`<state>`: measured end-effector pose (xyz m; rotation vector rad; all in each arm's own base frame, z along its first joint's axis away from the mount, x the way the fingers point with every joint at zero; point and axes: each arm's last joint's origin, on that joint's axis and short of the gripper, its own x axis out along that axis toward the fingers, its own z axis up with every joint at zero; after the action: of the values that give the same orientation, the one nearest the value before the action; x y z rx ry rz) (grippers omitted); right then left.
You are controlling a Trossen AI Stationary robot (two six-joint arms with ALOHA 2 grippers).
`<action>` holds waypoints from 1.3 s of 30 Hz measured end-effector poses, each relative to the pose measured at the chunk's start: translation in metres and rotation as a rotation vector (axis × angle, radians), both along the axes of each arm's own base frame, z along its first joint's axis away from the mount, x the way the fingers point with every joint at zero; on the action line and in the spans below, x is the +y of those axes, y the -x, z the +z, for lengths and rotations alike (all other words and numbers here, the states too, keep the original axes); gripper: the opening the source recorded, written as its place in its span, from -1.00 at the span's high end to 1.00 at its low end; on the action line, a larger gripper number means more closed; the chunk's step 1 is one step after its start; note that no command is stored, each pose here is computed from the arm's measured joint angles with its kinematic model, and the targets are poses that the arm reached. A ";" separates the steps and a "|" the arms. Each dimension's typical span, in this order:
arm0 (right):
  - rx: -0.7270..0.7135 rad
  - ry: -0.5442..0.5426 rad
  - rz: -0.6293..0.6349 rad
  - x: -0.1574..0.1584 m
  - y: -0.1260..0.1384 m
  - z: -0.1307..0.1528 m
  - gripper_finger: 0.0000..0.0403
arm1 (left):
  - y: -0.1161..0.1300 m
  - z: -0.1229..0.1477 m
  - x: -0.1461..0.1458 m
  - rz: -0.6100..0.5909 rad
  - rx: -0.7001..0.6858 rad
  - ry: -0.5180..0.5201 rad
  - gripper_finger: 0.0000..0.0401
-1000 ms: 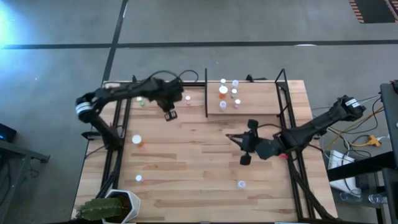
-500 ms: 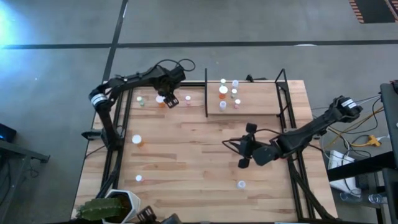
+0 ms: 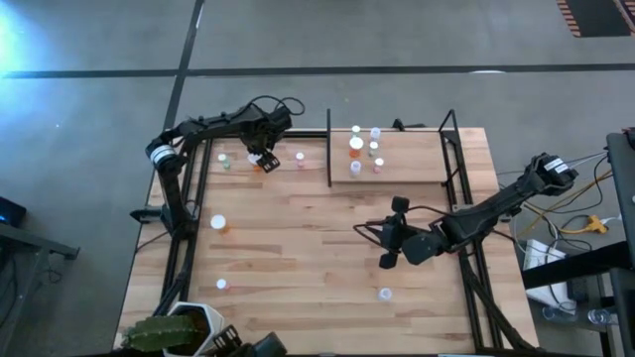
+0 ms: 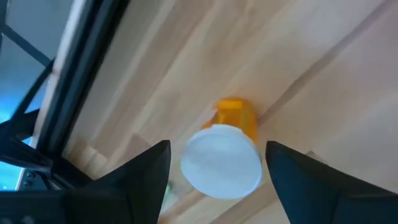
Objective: Pick and place medicine bottles onto shelf by color
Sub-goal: Put the top orange pill bottle on the shelf
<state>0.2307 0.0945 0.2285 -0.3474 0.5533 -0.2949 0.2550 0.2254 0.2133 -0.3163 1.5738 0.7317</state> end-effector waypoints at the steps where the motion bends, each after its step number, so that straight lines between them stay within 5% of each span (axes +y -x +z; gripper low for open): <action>1: 0.000 0.000 0.000 0.000 0.000 0.000 0.81 | 0.001 -0.002 -0.001 -0.002 0.005 0.005 -0.23; 8: 0.000 0.001 0.000 0.000 0.000 0.000 0.81 | 0.004 -0.007 -0.002 -0.025 0.011 0.036 -0.21; 15: 0.001 0.001 0.001 0.000 0.000 0.000 0.81 | 0.004 -0.008 -0.003 -0.045 0.003 0.065 0.12; 24: 0.002 0.003 0.002 0.000 0.000 0.000 0.81 | 0.005 0.011 -0.020 -0.077 0.045 0.128 0.12; 31: 0.027 0.015 0.003 -0.001 0.001 -0.002 0.81 | -0.010 0.043 -0.083 -0.213 -0.042 0.172 0.12; 39: 0.092 -0.017 -0.043 -0.006 0.016 -0.005 0.81 | -0.058 0.062 -0.203 -0.629 -0.305 0.157 0.12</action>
<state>0.2152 0.0890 0.2233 -0.3342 0.6536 -0.3162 0.3129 0.0219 0.2749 -0.0308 1.3316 0.0658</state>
